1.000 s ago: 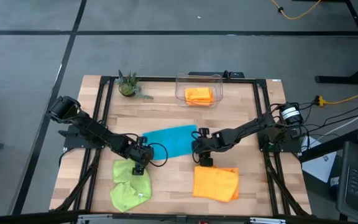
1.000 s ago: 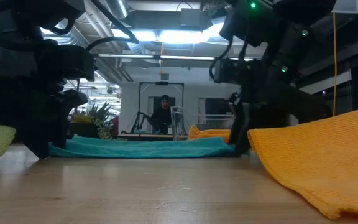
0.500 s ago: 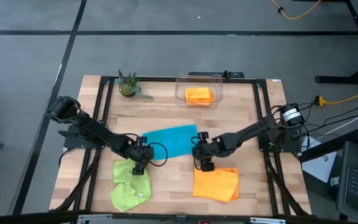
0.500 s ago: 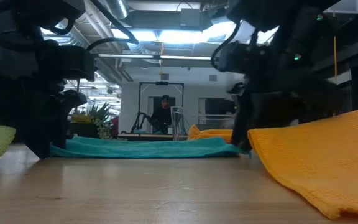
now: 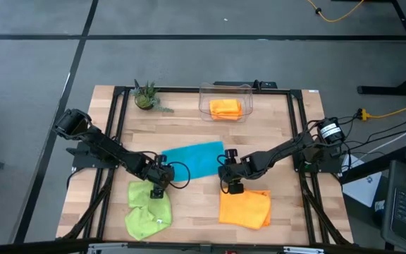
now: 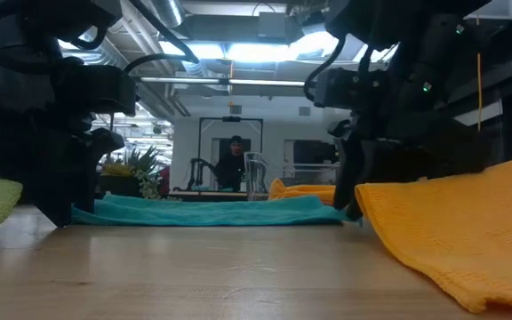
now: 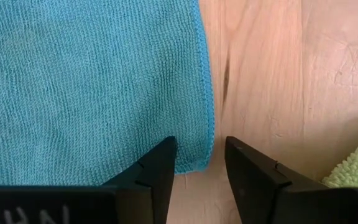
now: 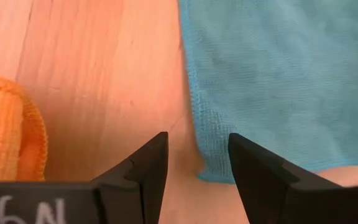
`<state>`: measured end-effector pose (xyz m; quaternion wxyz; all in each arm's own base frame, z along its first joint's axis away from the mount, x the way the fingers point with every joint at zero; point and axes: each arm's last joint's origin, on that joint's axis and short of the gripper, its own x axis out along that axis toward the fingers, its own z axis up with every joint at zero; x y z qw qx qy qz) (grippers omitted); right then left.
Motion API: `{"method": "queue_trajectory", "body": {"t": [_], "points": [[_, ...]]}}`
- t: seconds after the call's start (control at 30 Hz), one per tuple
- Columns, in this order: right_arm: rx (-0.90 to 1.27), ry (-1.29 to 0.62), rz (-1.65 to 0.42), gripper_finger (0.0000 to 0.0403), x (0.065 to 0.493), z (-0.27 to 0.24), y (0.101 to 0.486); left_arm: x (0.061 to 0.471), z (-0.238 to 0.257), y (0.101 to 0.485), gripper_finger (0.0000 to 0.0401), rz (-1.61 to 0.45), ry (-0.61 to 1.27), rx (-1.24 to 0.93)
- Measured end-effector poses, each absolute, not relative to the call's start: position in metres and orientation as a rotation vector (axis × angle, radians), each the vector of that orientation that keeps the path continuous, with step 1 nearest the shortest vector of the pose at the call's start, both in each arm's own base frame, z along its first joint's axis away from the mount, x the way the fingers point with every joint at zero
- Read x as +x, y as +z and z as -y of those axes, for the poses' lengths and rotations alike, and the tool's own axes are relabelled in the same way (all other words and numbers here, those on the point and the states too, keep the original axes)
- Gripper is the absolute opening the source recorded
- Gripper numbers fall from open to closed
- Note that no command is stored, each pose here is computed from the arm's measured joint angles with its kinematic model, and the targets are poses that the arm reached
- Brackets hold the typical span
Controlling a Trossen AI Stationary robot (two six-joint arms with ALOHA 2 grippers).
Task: Fold microfiber towels
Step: Fold the blue towel on the table
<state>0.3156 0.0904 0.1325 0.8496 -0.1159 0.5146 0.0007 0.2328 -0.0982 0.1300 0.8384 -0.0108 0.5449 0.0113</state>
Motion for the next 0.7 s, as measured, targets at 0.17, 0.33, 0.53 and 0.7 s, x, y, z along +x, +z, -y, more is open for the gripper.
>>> {"method": "queue_trajectory", "body": {"t": [0.17,0.33,0.53,0.7], "points": [[-0.223,0.015,-1.117,0.0171,0.319,-0.088,0.123,0.233,0.098,0.13,0.0136,-1.153,0.023,-0.024],[-0.184,0.009,-1.147,0.0171,0.319,-0.084,0.117,0.233,0.098,0.13,0.0136,-1.152,0.022,-0.024],[-0.155,0.006,-1.159,0.0147,0.319,-0.084,0.116,0.233,0.098,0.13,0.0136,-1.15,0.023,-0.023],[-0.103,-0.011,-1.167,0.0071,0.319,-0.082,0.116,0.233,0.098,0.13,0.0136,-1.15,0.024,-0.023]]}}
